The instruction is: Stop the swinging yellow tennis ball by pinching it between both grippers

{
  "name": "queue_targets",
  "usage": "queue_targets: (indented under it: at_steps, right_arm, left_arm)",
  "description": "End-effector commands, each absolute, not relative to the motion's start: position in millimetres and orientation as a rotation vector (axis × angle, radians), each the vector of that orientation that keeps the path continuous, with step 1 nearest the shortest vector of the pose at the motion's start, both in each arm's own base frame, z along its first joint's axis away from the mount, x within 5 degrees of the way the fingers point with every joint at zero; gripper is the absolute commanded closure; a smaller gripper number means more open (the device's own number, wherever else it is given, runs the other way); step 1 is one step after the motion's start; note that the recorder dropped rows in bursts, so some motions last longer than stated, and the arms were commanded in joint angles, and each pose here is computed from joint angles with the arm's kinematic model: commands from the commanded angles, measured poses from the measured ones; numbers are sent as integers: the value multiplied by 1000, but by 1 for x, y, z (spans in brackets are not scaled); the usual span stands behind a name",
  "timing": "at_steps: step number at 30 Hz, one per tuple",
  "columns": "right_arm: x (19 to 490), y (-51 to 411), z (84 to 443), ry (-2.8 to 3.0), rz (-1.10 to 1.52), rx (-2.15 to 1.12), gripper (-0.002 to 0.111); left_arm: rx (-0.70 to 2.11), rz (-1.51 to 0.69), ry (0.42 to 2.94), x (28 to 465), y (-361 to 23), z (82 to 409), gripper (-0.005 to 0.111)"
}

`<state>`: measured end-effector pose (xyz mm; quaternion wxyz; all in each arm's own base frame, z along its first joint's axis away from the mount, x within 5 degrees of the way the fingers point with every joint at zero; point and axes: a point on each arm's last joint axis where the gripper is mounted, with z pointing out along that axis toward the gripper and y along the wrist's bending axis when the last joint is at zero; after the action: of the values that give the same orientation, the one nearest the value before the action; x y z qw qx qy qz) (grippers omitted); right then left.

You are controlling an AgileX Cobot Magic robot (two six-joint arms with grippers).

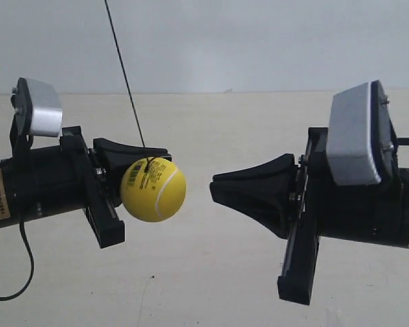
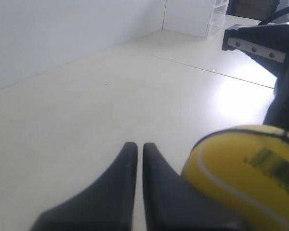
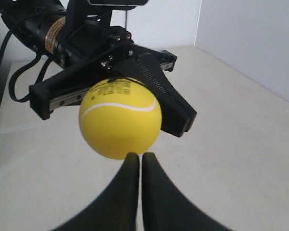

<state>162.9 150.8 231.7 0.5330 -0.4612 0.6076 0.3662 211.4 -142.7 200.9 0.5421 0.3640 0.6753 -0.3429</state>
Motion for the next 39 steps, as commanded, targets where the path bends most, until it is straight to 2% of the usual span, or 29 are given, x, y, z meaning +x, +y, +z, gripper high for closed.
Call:
queue_targets:
  at_steps: [1,15,23,39]
  right_arm:
    - [160,159,234,1438,864,-1121,108]
    - [155,166,232,1456,861,-1131,108]
    - [156,166,232,1462,855,-1131,108]
    - [155,166,233,1436,866,-1136,108]
  left_arm:
    - [886,-828,1612,210,-145,200,102]
    - [930,-786,1696,209,-142,194,102]
    - [896,-627,1696,196,-127,220,102]
    - [964,-698,1606,178,-128,223,102]
